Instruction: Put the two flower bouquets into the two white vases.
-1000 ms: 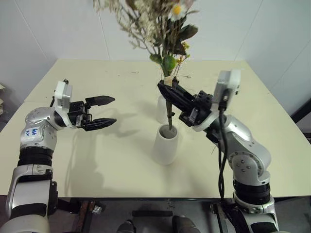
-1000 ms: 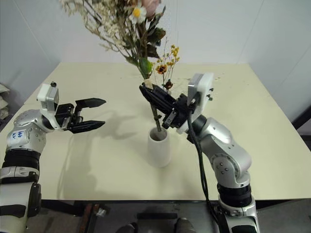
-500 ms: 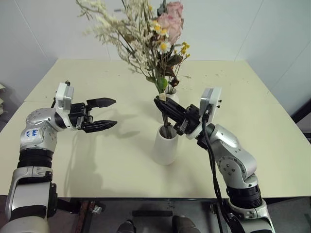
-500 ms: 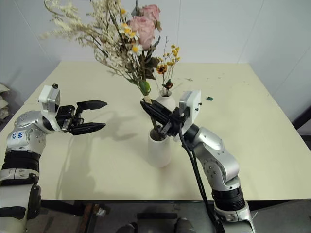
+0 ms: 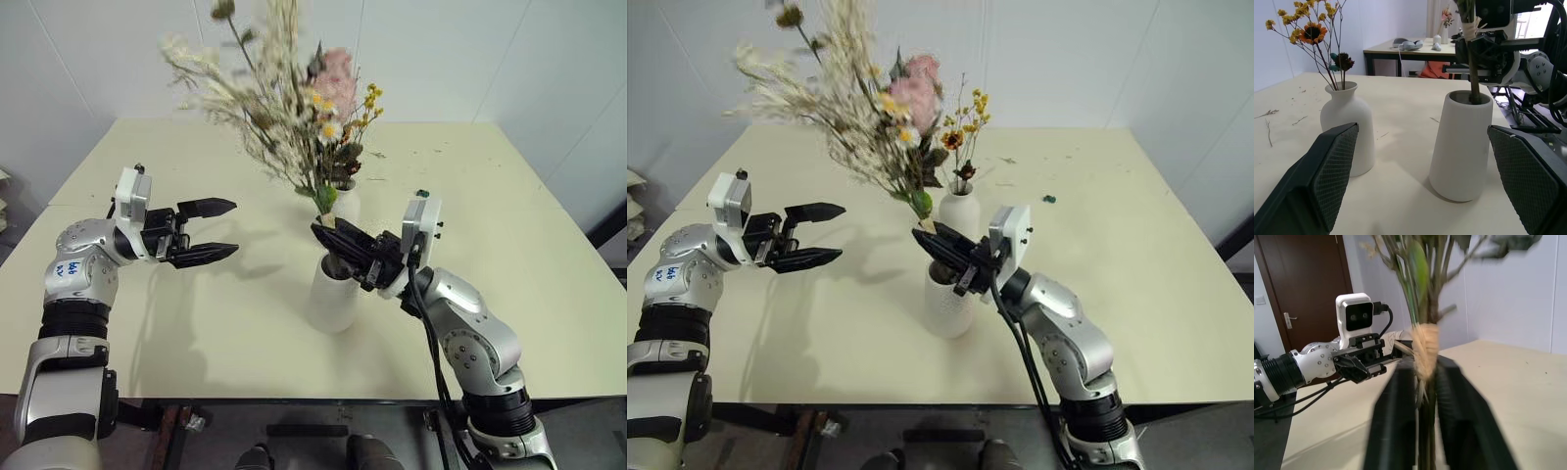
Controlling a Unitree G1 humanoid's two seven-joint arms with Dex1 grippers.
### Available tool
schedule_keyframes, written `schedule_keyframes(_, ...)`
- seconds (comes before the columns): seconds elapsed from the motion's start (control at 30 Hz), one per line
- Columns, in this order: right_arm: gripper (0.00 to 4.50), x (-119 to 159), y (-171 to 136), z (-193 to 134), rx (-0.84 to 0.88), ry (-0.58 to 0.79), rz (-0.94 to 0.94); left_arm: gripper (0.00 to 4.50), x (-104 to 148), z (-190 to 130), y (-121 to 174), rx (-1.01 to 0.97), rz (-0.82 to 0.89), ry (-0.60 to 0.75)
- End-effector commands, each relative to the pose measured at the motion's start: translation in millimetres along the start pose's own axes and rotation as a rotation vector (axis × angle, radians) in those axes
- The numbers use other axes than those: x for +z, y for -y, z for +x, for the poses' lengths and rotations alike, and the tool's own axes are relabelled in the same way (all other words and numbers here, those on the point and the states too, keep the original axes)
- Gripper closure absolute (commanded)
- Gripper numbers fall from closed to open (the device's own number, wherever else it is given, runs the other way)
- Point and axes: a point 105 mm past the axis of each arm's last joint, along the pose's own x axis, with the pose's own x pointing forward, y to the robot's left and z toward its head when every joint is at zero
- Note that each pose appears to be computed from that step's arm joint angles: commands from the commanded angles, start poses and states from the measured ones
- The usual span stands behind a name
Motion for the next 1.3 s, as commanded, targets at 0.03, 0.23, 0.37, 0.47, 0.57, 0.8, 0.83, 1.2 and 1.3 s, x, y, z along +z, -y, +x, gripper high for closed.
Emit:
schedule_keyframes(0.03,2.61,10,-8,-1,0.034,0.029,-0.040,0.00,11,0,9,-0.098,0.056,0.007)
schedule_keyframes(0.23,0.60,9,-11,-7,0.046,0.006,-0.047,0.00,12,1,9,-0.103,0.059,0.012)
schedule_keyframes(0.37,0.06,12,-13,-14,0.043,-0.009,-0.057,0.00,11,2,9,-0.107,0.059,0.014)
schedule_keyframes(0.47,0.06,16,-16,-29,0.048,-0.070,-0.087,0.00,10,5,9,-0.114,0.057,0.019)
schedule_keyframes(0.57,0.06,22,-16,-42,0.039,-0.128,-0.120,0.00,9,8,8,-0.120,0.058,0.023)
schedule_keyframes(0.8,0.06,43,-5,-79,-0.014,-0.308,-0.229,0.00,6,16,2,-0.128,0.052,0.033)
schedule_keyframes(0.83,0.06,46,-2,-86,-0.024,-0.341,-0.245,0.00,5,16,1,-0.127,0.050,0.034)
schedule_keyframes(1.2,0.06,80,35,-160,-0.286,-0.534,-0.305,0.00,9,-12,-17,0.021,0.104,-0.009)
schedule_keyframes(1.3,0.06,93,39,-176,-0.331,-0.570,-0.330,0.00,12,-31,-27,0.115,0.155,-0.088)
